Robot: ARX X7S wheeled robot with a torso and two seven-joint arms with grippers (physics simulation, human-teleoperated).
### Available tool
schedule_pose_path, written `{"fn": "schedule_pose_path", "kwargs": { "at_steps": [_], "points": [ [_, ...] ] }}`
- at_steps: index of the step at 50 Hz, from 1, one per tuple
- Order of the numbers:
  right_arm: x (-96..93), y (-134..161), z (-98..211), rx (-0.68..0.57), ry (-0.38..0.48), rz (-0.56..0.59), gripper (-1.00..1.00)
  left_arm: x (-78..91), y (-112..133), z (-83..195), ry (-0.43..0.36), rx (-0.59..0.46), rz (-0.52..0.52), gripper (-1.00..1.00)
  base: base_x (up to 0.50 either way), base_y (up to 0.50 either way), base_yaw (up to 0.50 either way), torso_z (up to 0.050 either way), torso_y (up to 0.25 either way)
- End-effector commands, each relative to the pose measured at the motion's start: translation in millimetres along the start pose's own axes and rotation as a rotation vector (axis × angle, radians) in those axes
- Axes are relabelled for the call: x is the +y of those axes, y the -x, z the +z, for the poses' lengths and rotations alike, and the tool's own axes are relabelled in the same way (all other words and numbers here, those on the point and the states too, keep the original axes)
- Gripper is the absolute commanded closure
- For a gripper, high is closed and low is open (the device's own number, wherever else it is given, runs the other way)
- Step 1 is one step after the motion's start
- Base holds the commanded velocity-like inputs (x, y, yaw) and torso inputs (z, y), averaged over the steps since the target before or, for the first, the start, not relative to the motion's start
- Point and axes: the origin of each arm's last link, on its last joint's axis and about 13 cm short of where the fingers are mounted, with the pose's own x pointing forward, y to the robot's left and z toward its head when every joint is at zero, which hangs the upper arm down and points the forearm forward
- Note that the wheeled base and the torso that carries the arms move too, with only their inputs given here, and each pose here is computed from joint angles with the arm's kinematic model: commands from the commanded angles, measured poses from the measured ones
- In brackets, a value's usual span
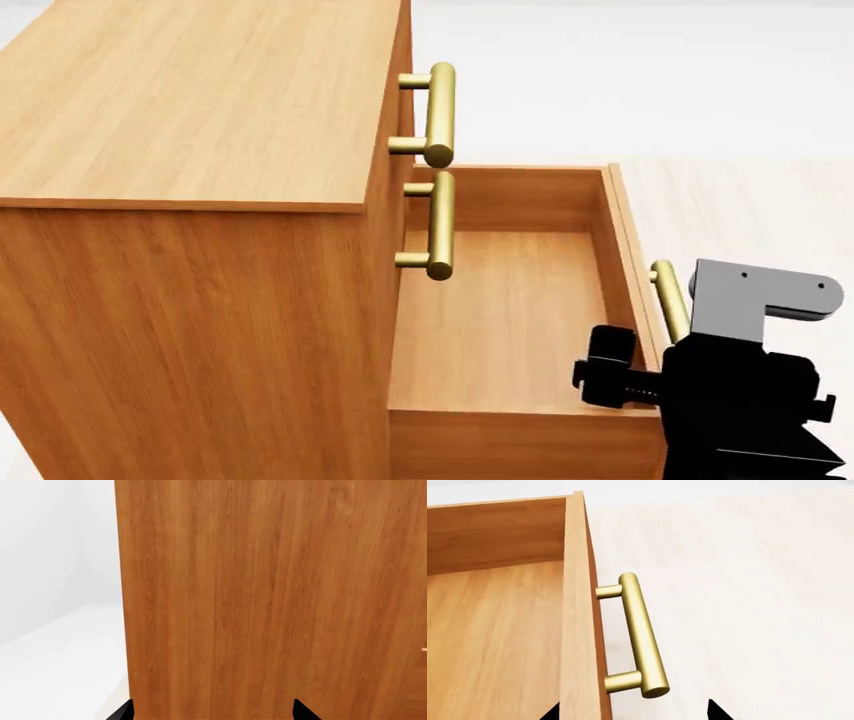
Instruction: Put the bowl in the bottom drawer of the cabinet and close it.
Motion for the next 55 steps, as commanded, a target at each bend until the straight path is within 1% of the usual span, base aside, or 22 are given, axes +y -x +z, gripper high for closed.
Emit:
{"fn": "schedule_pose_path", "kwargs": {
  "at_steps": [1, 15, 30, 37, 40, 41, 42, 45, 46, 55],
  "points": [
    [-11.2, -5, -4, 0.011, 0.006, -0.069, -1.0, -0.1, -1, 0, 0.0, 0.0, 0.0, -1.0, 0.0, 0.0, 0.0, 0.0, 0.0],
    [-20.8, -7, -4, 0.012, -0.02, -0.109, -1.0, 0.4, -1, 0, 0.002, -0.001, 0.001, -1.0, 0.0, 0.0, 0.0, 0.0, 0.0],
    [-27.2, -7, -1, 0.004, -0.03, -0.134, -1.0, 0.5, -1, 0, 0.003, -0.001, 0.001, -1.0, 0.0, 0.0, 0.0, -0.001, 0.0],
    [-27.3, -7, -2, 0.002, -0.031, -0.134, -1.0, 0.1, 0, 1, 0.003, -0.001, 0.001, -1.0, 0.0, 0.0, 0.0, -0.001, 0.0],
    [-25.1, 2, 6, -0.058, -0.055, -0.091, -1.0, 0.2, 0, 1, 0.002, -0.002, 0.0, -1.0, 0.0, 0.0, 0.0, 0.0, 0.0],
    [-24.6, 4, 7, -0.062, -0.047, -0.094, -1.0, 0.2, 0, 1, 0.001, -0.002, 0.001, -1.0, 0.0, 0.0, 0.0, 0.0, 0.0],
    [-23.6, 9, 11, -0.104, -0.031, -0.081, -1.0, 0.2, 0, 0, 0.002, -0.002, 0.001, -1.0, 0.0, 0.0, 0.0, 0.0, 0.0],
    [-22.6, 15, 16, -0.139, -0.026, -0.063, -1.0, 0.2, -1, 0, 0.002, -0.002, 0.001, -1.0, 0.0, 0.0, 0.0, 0.0, 0.0],
    [-21.9, 20, 20, -0.175, -0.02, -0.046, -1.0, 0.2, -1, 0, 0.001, -0.002, 0.0, -1.0, 0.0, 0.0, 0.0, 0.0, 0.0],
    [-22.3, 43, 35, -0.274, -0.007, -0.014, -1.0, 0.2, -1, 0, 0.001, -0.001, -0.002, -1.0, 0.0, 0.0, 0.0, 0.0, 0.0]
  ]
}}
